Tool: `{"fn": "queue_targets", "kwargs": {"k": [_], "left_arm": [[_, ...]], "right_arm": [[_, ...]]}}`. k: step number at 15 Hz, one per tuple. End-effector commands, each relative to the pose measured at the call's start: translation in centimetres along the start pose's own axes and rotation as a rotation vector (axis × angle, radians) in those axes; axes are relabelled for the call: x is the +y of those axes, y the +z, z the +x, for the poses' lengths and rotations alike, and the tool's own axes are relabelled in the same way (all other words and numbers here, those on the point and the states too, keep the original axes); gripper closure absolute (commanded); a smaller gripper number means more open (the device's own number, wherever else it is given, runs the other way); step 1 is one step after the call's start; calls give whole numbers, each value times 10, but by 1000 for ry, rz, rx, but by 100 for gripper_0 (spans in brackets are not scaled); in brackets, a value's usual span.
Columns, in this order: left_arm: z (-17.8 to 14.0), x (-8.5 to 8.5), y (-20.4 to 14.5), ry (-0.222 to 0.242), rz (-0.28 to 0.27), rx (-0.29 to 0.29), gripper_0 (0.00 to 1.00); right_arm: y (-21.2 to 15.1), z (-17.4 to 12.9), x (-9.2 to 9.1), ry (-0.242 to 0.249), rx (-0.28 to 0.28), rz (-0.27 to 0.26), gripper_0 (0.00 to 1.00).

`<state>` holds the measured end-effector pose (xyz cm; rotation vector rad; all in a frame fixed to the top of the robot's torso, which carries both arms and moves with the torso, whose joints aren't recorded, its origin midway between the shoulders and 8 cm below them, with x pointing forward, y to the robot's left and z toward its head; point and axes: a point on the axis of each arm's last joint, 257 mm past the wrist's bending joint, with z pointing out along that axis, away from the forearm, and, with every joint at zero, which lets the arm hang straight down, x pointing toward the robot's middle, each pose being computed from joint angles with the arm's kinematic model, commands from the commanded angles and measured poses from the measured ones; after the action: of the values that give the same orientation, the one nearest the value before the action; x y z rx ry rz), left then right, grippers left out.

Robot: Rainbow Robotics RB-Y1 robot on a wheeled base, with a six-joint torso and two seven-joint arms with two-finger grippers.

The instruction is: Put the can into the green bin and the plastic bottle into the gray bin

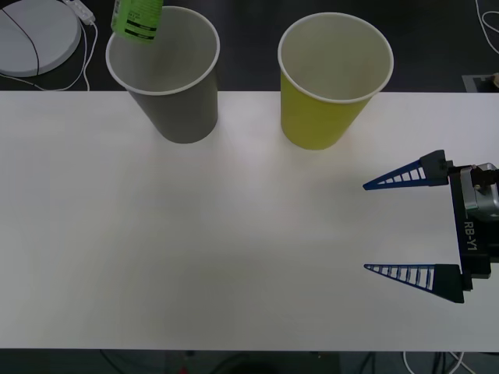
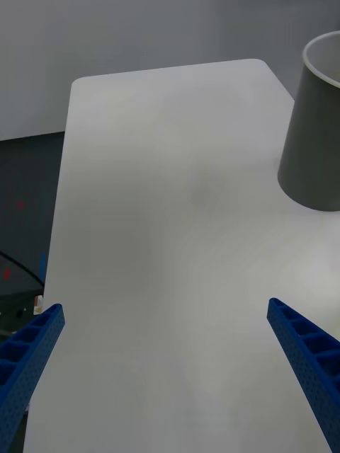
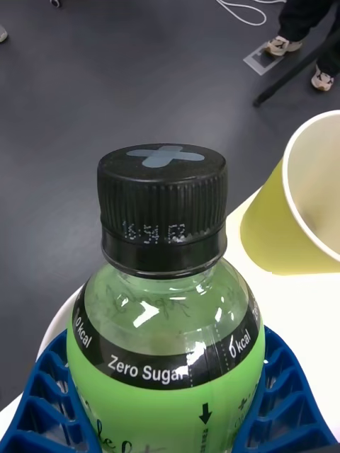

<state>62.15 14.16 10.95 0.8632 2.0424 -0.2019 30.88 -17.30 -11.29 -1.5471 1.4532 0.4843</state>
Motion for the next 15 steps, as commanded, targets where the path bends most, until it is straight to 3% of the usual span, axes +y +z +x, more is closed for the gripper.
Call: {"fn": "queue_targets", "kwargs": {"k": [1, 2, 3, 15], "left_arm": [[0, 0, 1, 3, 0, 0, 89], [1, 1, 1, 4, -3, 2, 24], [0, 0, 1, 8, -2, 1, 0], [3, 3, -1, 21, -5, 8, 0]], "right_arm": [[0, 0, 0, 0, 0, 0, 0], [0, 0, 0, 0, 0, 0, 0], [0, 0, 0, 0, 0, 0, 0], [0, 0, 0, 0, 0, 0, 0]]}}
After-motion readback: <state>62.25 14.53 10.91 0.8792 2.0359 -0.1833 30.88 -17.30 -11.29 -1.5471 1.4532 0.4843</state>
